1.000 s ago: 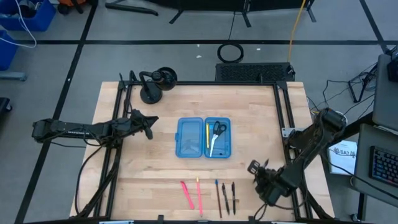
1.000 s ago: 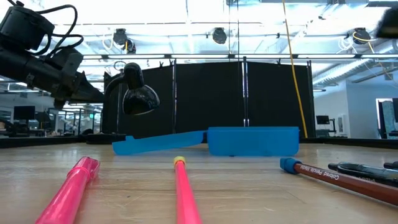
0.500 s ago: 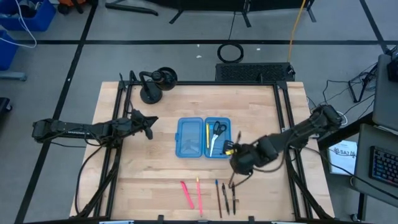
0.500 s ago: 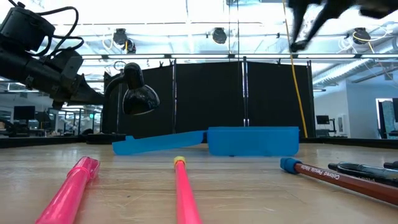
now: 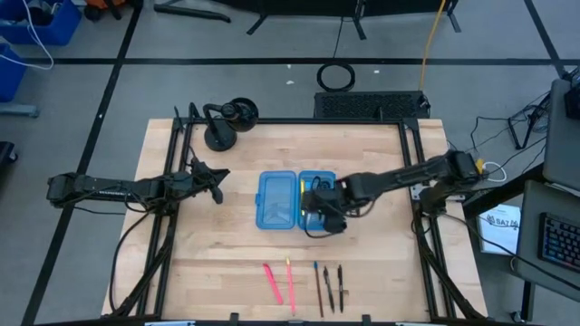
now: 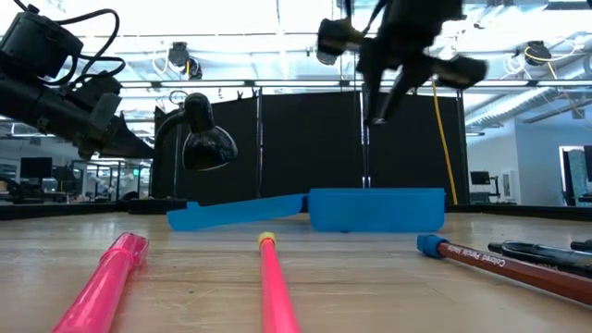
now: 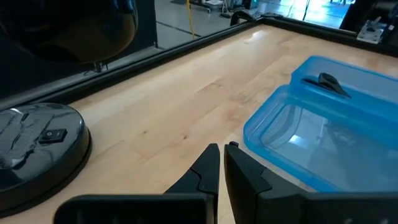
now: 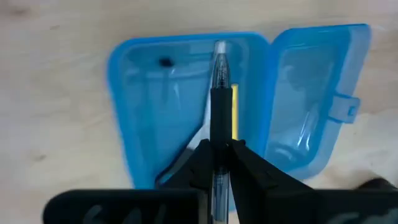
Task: Pick & place school supplies into a supply box
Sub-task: Put the right black pen into the blue supply box, then put the pink pen into the blue supply box
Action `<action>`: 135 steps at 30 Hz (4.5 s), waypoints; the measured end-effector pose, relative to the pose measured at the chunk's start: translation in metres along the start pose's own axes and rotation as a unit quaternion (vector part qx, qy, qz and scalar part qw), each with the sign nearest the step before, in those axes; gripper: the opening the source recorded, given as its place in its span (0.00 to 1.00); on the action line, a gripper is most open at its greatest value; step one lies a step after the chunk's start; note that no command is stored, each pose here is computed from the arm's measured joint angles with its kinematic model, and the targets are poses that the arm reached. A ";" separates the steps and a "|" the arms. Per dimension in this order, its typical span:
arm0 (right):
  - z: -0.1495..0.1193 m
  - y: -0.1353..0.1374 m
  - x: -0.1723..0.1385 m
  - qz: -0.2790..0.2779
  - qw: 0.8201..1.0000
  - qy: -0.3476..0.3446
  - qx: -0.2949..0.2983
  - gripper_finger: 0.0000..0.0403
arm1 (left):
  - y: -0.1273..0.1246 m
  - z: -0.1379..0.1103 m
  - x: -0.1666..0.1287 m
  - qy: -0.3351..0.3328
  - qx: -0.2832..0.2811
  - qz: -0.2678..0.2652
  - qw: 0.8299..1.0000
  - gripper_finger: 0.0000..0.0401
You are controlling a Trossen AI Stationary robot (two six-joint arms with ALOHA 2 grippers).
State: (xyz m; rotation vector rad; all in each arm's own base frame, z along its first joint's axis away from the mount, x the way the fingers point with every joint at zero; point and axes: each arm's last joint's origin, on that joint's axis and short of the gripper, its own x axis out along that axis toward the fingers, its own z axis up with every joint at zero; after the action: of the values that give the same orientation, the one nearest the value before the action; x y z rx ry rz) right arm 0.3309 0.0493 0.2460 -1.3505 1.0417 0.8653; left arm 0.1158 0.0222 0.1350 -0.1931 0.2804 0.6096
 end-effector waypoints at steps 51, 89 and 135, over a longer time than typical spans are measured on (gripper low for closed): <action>-0.054 -0.004 0.110 0.020 0.997 -0.074 0.022 0.21 | 0.000 -0.001 0.000 0.003 0.013 -0.001 1.000 0.06; -0.013 0.177 -0.046 -0.358 0.668 -0.349 0.550 0.00 | -0.003 0.005 0.001 -0.021 0.009 -0.028 0.999 0.06; -0.036 0.225 0.023 -0.351 0.679 -0.324 0.557 0.00 | -0.348 0.048 0.014 0.288 -0.307 0.006 0.907 0.06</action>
State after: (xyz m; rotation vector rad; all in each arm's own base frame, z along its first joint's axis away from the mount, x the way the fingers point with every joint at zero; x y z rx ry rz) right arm 0.1242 0.0251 0.1508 -0.2146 0.2399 -0.0247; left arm 0.3404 -0.2377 0.2094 -0.9915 0.6560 0.6303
